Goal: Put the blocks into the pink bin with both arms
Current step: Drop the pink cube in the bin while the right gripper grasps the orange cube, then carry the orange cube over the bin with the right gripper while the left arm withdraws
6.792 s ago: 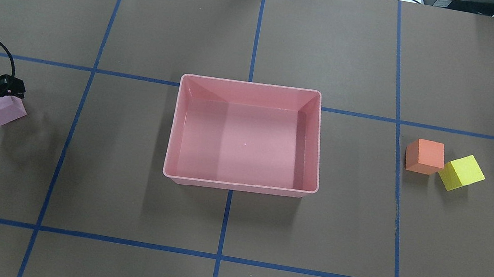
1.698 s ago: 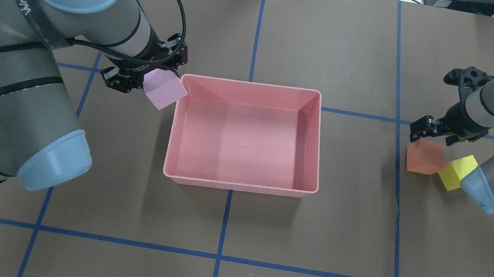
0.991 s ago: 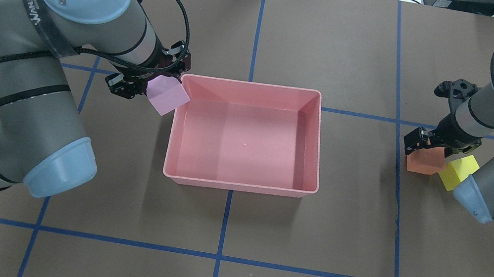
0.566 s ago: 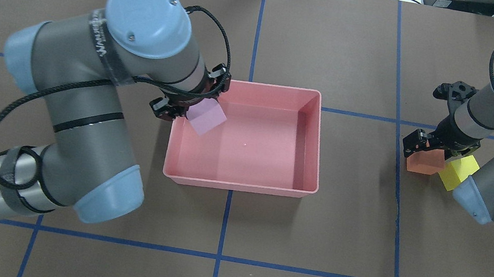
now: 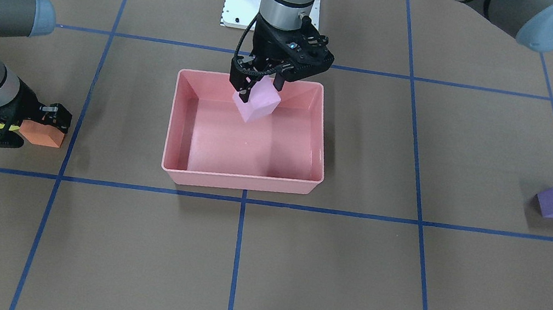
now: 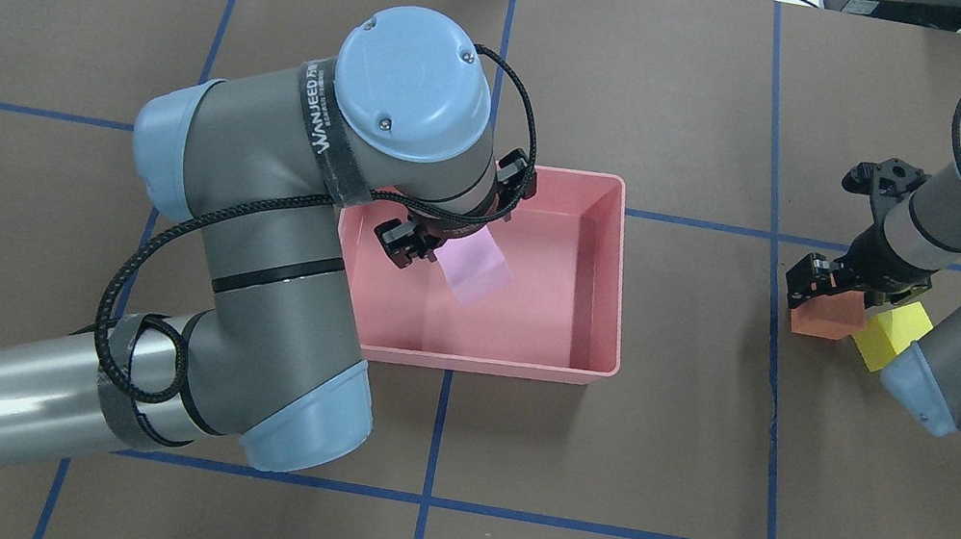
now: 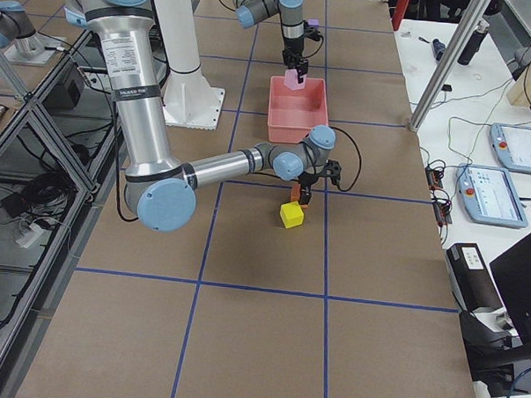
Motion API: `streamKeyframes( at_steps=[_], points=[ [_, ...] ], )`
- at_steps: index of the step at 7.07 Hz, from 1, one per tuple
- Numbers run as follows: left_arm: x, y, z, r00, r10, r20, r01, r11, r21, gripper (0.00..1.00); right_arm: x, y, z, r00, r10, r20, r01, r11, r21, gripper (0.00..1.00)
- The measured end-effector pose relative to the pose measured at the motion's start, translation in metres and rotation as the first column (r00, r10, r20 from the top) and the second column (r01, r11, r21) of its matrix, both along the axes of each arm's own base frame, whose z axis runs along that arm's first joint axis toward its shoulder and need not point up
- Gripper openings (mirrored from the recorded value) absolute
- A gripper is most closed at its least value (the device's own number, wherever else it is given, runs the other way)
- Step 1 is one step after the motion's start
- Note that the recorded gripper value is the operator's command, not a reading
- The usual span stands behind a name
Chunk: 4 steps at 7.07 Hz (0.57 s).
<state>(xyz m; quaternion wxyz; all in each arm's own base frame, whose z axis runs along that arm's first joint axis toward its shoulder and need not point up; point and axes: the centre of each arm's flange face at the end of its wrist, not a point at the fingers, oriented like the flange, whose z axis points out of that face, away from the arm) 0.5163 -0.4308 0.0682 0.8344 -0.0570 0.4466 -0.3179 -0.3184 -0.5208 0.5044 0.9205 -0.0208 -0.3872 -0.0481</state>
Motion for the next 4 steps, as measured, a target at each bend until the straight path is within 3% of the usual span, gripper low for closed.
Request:
streamKeyframes(
  at_steps=[4],
  points=[
    [-0.012, -0.011, -0.007, 1.0, -0.01, 0.002, 0.01, 0.999, 0.04, 1.0, 0.031, -0.007, -0.043, 0.997, 0.039, 0.062, -0.042, 0.998, 0.048, 0.0]
  ],
)
